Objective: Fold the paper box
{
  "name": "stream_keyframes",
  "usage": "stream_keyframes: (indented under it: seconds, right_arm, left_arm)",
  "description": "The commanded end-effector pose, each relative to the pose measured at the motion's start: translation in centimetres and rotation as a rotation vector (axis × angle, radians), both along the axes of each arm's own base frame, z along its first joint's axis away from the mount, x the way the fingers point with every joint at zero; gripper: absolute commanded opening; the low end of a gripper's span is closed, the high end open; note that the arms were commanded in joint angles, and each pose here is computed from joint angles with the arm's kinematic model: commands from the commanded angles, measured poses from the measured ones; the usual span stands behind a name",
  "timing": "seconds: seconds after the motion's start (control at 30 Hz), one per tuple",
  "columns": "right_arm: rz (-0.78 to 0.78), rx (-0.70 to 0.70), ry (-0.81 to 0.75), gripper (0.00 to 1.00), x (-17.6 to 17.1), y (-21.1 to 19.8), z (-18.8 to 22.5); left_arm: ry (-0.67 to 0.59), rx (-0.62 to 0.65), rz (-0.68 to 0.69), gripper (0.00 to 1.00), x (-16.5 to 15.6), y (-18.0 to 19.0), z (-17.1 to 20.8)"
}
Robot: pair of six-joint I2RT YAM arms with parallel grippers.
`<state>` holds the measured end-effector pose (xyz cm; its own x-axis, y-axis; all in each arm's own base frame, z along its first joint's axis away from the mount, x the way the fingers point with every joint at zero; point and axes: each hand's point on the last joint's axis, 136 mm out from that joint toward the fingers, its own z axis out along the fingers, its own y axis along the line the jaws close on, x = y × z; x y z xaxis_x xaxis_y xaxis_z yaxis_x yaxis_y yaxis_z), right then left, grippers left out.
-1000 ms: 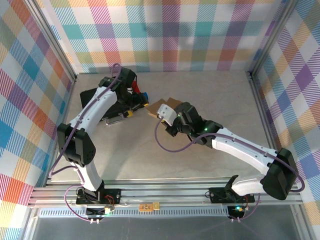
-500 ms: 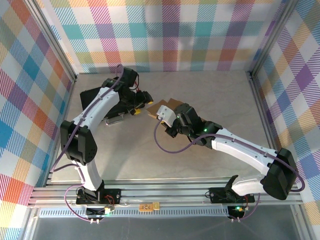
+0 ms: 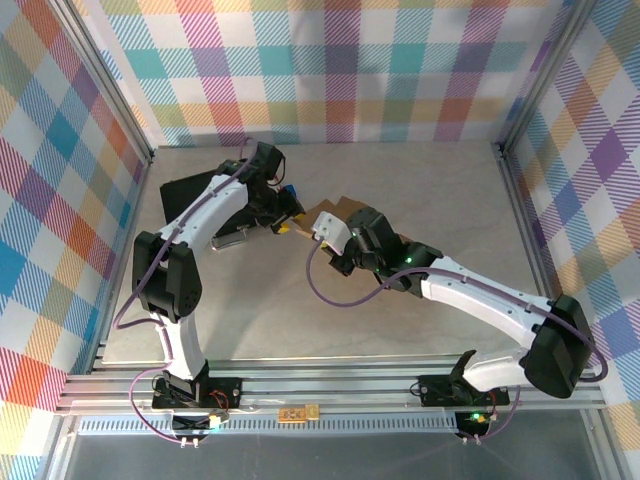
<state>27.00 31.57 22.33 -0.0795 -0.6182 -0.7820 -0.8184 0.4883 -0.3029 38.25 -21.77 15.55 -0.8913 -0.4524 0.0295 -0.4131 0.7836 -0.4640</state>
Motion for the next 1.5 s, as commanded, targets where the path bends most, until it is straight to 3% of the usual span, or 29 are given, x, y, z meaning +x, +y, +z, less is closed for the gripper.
stream_keyframes:
  seconds: [0.0,0.17,0.43,0.6,0.67,0.77,0.83,0.9,1.1,1.23,1.47]
  right_arm:
    - [0.022,-0.025,0.014,0.00,-0.4,0.2,-1.3]
    - [0.024,-0.020,0.026,0.00,-0.5,0.4,-1.5]
    - [0.019,-0.010,0.046,0.00,-0.7,0.3,-1.7]
    - [-0.039,0.005,0.076,0.00,-0.4,-0.1,-1.5]
    - [-0.087,0.017,0.104,0.16,-0.2,-0.5,-0.9]
    - [-0.209,0.084,0.160,0.56,0.5,-1.7,1.5]
    - [-0.312,0.180,0.222,0.71,1.1,-2.9,3.5]
    - [-0.429,0.277,0.284,0.75,2.1,-4.6,5.3]
    - [-0.918,0.705,0.731,0.72,7.1,-11.1,6.3]
    - [-1.105,0.941,1.089,0.67,10.7,-11.7,5.2]
    - [-1.245,1.004,1.521,0.70,14.1,-6.9,4.0]
  left_arm:
    - [0.057,-0.008,0.055,0.39,-1.1,-0.1,0.2]
    - [0.082,-0.002,0.059,0.31,-1.1,-0.4,-0.7]
    - [0.065,0.001,0.044,0.02,-0.1,-0.9,-0.9]
    - [-0.009,0.005,-0.017,0.00,0.6,-1.1,0.6]
    - [-0.043,0.030,-0.053,0.00,0.8,-1.0,1.4]
    - [-0.096,0.093,-0.137,0.00,0.9,-0.9,2.7]
    - [-0.149,0.154,-0.206,0.00,1.0,-0.8,3.8]
    - [-0.208,0.226,-0.285,0.00,1.0,-0.8,5.0]
    - [-0.398,0.448,-0.486,0.00,1.1,-1.4,7.8]
    - [-0.524,0.551,-0.583,0.00,1.2,-2.3,9.2]
    - [-0.707,0.658,-0.701,0.00,0.7,-3.8,11.4]
